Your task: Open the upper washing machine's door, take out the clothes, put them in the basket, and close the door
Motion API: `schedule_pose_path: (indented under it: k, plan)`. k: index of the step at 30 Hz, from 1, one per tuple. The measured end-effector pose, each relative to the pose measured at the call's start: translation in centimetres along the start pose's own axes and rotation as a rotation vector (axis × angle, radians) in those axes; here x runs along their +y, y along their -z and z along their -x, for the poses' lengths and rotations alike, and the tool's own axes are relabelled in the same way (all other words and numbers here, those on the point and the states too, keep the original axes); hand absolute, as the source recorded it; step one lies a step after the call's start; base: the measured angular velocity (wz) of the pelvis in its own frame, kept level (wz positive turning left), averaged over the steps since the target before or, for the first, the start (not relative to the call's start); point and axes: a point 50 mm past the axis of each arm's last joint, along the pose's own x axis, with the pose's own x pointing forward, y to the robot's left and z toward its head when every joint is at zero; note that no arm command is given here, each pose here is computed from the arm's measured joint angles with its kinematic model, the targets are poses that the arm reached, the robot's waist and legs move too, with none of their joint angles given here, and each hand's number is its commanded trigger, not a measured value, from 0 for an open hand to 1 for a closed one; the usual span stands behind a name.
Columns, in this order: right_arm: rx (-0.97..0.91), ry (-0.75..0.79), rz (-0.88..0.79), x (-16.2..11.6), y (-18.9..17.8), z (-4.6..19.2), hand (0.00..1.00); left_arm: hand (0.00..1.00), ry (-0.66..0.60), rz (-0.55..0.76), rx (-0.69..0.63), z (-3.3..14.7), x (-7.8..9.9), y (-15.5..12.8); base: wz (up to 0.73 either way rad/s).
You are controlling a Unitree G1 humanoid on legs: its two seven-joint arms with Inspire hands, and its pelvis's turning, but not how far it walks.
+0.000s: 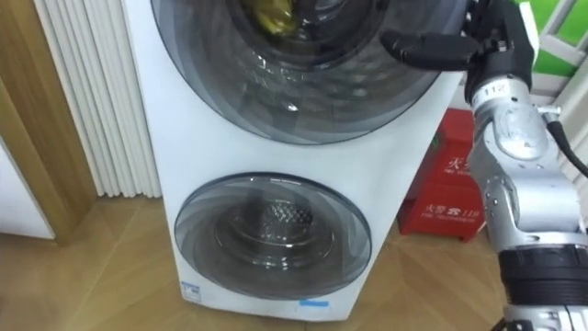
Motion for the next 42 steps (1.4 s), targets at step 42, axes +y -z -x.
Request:
schedule_pose_path:
  k: [42]
  plan:
    - [-0.129, -0.347, 0.005, 1.6, 0.6, 13.1, 0.0, 0.0, 0.004, 0.023, -0.071, 0.2, -0.8, 0.6, -0.06]
